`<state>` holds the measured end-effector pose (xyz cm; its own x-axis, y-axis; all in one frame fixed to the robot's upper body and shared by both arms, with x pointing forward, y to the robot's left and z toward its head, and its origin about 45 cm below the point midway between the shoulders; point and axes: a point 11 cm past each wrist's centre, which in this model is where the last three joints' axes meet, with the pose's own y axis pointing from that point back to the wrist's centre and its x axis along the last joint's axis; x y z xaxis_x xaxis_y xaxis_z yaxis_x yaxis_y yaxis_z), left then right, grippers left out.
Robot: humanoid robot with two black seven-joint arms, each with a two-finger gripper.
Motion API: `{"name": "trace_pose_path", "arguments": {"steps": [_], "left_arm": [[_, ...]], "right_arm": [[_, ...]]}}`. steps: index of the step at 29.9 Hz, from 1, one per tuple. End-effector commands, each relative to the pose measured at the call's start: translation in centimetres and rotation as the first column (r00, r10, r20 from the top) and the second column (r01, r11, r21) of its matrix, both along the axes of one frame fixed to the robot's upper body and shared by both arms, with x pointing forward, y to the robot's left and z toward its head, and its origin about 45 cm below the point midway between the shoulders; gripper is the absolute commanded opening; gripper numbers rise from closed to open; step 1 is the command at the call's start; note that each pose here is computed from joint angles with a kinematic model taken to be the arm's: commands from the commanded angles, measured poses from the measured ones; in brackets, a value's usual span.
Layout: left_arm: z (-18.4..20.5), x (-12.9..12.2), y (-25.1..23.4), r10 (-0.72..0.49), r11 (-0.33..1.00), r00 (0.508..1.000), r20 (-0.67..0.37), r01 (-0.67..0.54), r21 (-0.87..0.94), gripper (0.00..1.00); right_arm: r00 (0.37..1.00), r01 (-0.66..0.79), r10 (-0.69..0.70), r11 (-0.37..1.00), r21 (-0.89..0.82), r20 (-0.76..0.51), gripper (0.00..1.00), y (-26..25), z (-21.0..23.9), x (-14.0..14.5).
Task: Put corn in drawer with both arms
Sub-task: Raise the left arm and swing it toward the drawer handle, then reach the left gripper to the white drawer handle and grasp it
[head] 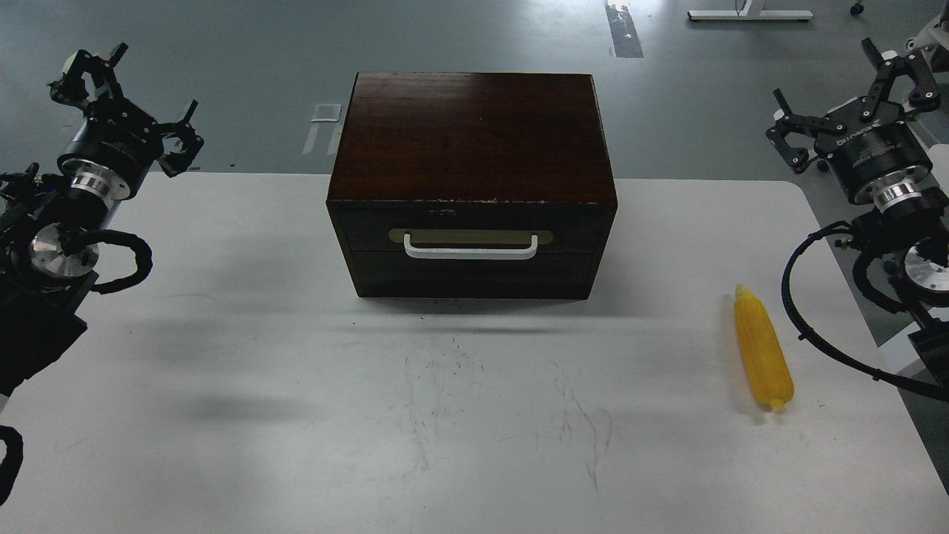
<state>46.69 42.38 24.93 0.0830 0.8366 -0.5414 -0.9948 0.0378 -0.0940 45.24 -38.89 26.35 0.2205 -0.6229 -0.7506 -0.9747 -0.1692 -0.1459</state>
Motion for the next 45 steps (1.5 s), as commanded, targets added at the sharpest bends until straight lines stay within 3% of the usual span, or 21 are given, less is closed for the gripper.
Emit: {"name": "trace_pose_path", "arguments": {"steps": [1, 10, 14, 21, 25, 30, 35, 41, 45], "left_arm": [[-0.6, -0.2, 0.0, -0.002, 1.0, 1.0, -0.015, 0.002, 0.003, 0.98], [2.1, -1.0, 4.0, 0.04, 0.994, 0.999, 0.008, -0.041, 0.104, 0.97], [6.5, -0.1, 4.7, 0.02, 0.979, 0.997, 0.072, -0.035, 0.203, 0.92], [15.9, 2.7, -0.7, -0.188, 0.875, 0.965, 0.183, 0.08, 0.478, 0.86], [21.2, 3.2, -6.2, -0.355, 0.759, 0.906, 0.231, 0.135, 0.637, 0.86], [24.6, 0.9, -15.3, -0.62, 0.446, 0.763, 0.183, 0.151, 0.882, 0.83], [23.0, -3.3, -23.1, -0.796, 0.056, 0.604, 0.026, 0.031, 0.998, 0.83], [18.6, -6.6, -27.4, -0.847, -0.264, 0.501, -0.177, -0.107, 0.959, 0.83], [13.7, -8.5, -30.3, -0.826, -0.491, 0.436, -0.358, -0.242, 0.837, 0.83]], "right_arm": [[1.0, -0.01, 0.011, 1.0, 0.014, -0.018, 1.0, 1.0, -1.0, 0.1], [1.0, -0.008, 0.008, 1.0, 0.0, -0.027, 1.0, 0.5, -1.2, -0.1], [1.0, -0.008, 0.008, 1.0, -0.004, -0.028, 1.0, 0.4, -1.1, -0.1], [0.999, -0.01, 0.01, 1.0, -0.006, -0.031, 1.0, 0.5, -1.2, -0.1], [1.0, -0.012, 0.012, 1.0, -0.007, -0.029, 1.0, 0.5, -1.1, -0.1], [0.999, -0.017, 0.016, 1.0, -0.012, -0.029, 1.0, 0.6, -1.0, 0.0], [0.999, -0.017, 0.016, 1.0, -0.012, -0.029, 1.0, 0.6, -1.0, 0.0], [0.999, -0.016, 0.016, 1.0, -0.012, -0.028, 1.0, 0.6, -1.0, 0.0], [0.999, -0.017, 0.016, 1.0, -0.012, -0.029, 1.0, 0.6, -1.0, 0.0]]}}
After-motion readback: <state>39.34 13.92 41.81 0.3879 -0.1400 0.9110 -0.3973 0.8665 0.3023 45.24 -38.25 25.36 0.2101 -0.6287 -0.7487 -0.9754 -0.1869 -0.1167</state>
